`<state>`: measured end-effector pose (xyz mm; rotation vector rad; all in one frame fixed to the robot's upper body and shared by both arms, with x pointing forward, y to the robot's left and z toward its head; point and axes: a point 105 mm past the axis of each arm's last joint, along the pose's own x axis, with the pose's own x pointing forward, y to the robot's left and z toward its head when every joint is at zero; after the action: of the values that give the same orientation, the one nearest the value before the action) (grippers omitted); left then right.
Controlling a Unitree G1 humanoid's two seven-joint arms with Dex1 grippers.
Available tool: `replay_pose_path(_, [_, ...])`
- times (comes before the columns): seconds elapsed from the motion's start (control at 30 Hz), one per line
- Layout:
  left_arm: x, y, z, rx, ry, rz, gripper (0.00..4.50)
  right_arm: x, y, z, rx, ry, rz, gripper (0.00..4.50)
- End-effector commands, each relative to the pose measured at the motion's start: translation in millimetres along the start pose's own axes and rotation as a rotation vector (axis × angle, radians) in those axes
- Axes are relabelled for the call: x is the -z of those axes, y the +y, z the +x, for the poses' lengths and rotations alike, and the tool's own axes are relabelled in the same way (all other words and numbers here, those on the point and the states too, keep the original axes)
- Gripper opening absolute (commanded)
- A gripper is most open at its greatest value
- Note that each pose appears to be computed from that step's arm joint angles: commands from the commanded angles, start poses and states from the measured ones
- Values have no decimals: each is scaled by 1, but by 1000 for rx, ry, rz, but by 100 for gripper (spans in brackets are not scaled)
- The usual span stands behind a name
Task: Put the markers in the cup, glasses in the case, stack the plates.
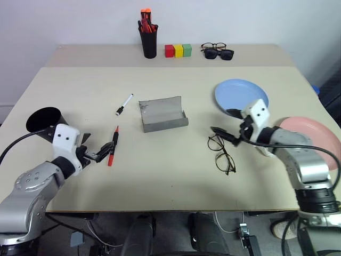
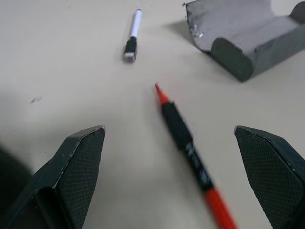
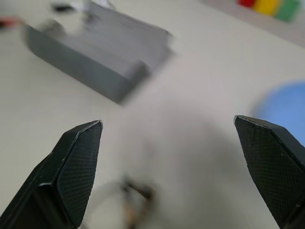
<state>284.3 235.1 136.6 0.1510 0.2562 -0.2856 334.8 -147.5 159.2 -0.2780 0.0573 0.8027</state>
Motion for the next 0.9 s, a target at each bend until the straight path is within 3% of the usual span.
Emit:
replay_pose_path(0.03, [-4,1,11,-88,92,15,446,-36,36,20,-107,-119,-27,450])
replay_pose_path(0.17, [-2,0,29,-115,214,-120,446,-45,72,37,-199,-163,8,450])
replay_pose_path(0.37, [-4,-25,45,-1,381,-148,446,-53,94,39,-240,-185,22,450])
replay_pose_path(0.47, [3,-23,48,-12,458,-150,362,-51,96,38,-234,-180,24,450])
replay_pose_path(0.67, [6,-11,49,-54,466,-167,52,-51,98,40,-226,-182,28,450])
replay_pose_path(0.7, [-3,-8,52,-70,391,-149,2,-51,98,41,-226,-184,28,450])
replay_pose_path(0.83, [-95,17,45,-243,-194,30,2,-56,97,46,-223,-202,24,450])
replay_pose_path(0.9, [-132,24,27,-240,-407,-10,2,-59,96,48,-229,-216,21,450])
